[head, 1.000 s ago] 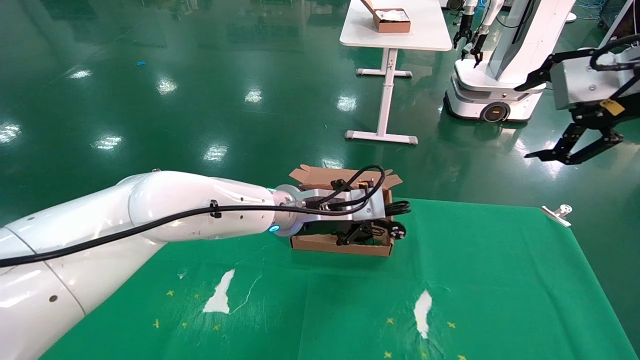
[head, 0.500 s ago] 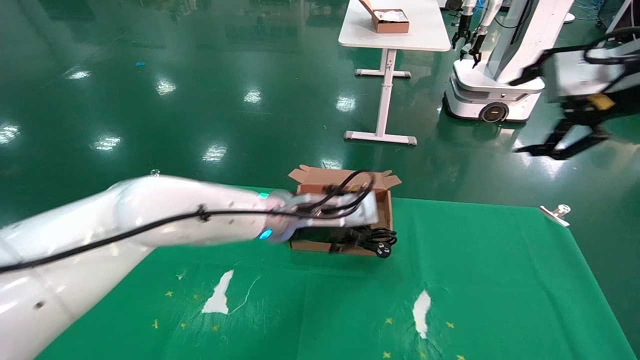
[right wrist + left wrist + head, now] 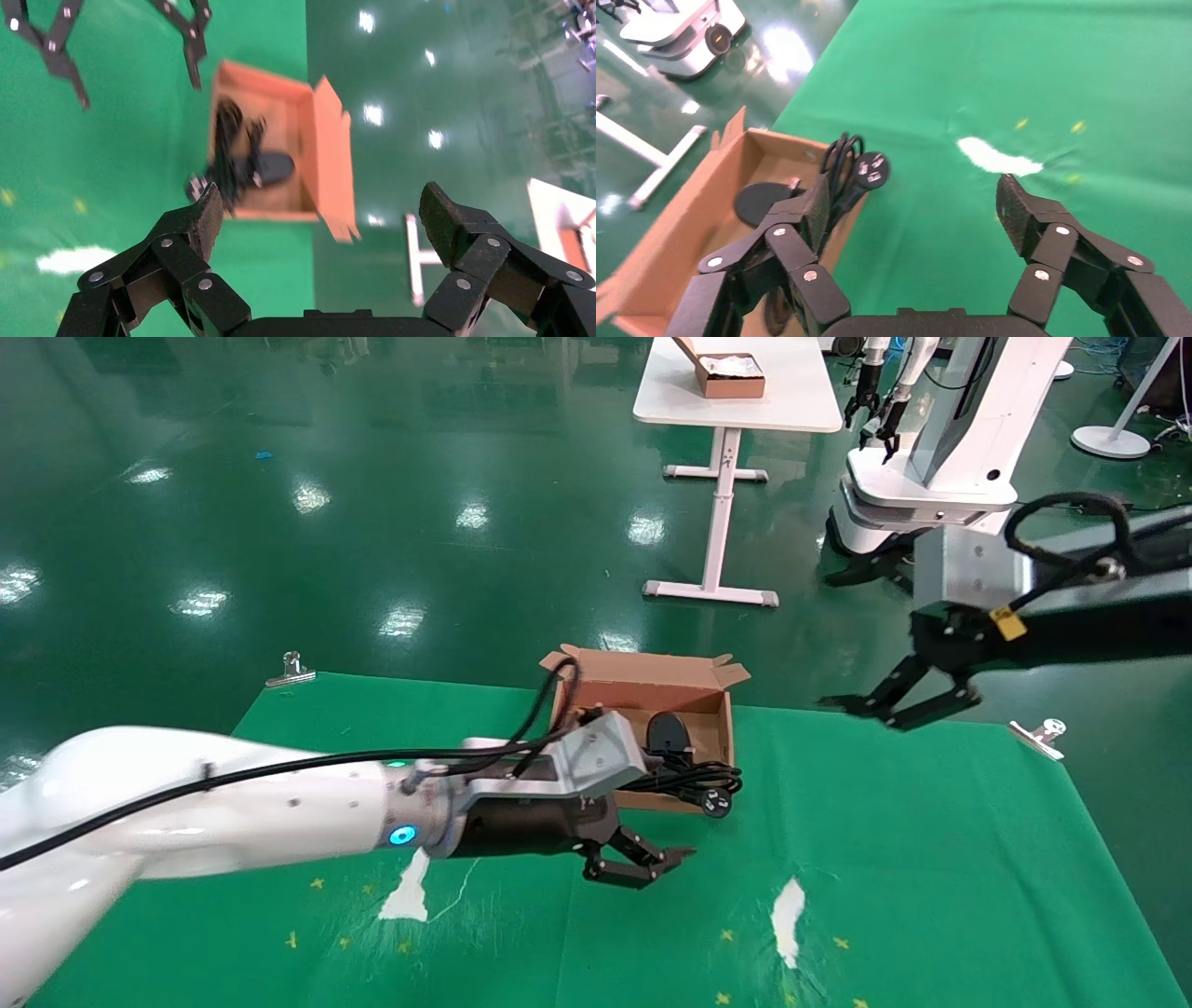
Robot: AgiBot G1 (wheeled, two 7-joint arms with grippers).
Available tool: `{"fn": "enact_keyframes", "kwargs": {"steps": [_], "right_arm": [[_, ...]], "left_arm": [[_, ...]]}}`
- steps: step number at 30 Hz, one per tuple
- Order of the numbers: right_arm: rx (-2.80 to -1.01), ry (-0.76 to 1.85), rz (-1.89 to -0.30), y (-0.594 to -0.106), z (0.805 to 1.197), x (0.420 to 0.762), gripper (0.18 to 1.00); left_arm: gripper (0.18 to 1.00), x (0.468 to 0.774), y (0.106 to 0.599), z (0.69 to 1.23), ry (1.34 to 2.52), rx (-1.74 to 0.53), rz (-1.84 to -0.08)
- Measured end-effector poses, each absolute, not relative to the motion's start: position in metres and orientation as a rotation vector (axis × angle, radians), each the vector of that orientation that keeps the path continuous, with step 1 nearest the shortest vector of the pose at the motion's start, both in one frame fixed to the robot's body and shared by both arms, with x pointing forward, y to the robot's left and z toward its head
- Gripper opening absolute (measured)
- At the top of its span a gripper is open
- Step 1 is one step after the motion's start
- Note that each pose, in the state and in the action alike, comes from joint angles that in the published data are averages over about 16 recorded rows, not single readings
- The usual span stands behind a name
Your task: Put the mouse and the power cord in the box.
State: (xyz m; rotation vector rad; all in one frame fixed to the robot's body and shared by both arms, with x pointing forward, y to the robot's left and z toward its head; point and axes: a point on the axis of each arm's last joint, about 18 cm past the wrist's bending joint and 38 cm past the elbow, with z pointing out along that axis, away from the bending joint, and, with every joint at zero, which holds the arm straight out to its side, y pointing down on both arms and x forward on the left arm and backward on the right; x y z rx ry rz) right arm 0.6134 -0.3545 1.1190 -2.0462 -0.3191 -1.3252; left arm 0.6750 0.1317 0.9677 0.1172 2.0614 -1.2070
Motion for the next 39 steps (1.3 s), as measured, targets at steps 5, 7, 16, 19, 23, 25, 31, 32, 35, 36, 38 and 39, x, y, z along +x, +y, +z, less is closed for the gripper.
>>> {"fn": "enact_keyframes", "kwargs": {"steps": [5,7,16,19,23,25,31,32,35,36,38,39], "right_arm": [[-1.971,-0.306,-1.239,-0.345,1.099,0.608,1.001],[-1.943,-0.300,-1.204,-0.341,1.091,0.605,1.001],[-1.824,-0.276,-1.044,-0.328,1.059,0.584,1.001],[-1.789,-0.268,-0.989,-0.324,1.049,0.574,1.001],[-1.745,-0.259,-0.915,-0.320,1.037,0.560,1.001],[-1.724,-0.255,-0.877,-0.317,1.031,0.552,1.001],[-1.669,-0.244,-0.760,-0.312,1.015,0.526,1.001],[-1.660,-0.242,-0.740,-0.311,1.012,0.521,1.001],[-1.638,-0.238,-0.683,-0.308,1.005,0.508,1.001],[-1.631,-0.236,-0.664,-0.307,1.003,0.503,1.001],[-1.619,-0.235,-0.628,-0.305,0.999,0.494,1.001],[-1.614,-0.234,-0.612,-0.305,0.997,0.490,1.001]], "left_arm": [[0.873,0.658,0.151,0.965,2.062,0.088,-1.332],[0.894,0.650,0.160,0.965,2.059,0.080,-1.380],[0.978,0.613,0.199,0.968,2.026,0.071,-1.566],[0.990,0.599,0.212,0.970,2.011,0.079,-1.617],[0.999,0.579,0.230,0.974,1.990,0.097,-1.676],[1.000,0.569,0.239,0.976,1.979,0.109,-1.701],[1.000,0.535,0.264,0.982,1.950,0.159,-1.760],[1.000,0.529,0.268,0.983,1.946,0.169,-1.767],[1.000,0.513,0.279,0.986,1.937,0.200,-1.783],[1.000,0.507,0.282,0.987,1.934,0.211,-1.787],[1.000,0.496,0.289,0.989,1.929,0.233,-1.793],[1.000,0.491,0.292,0.990,1.927,0.243,-1.795]]}}
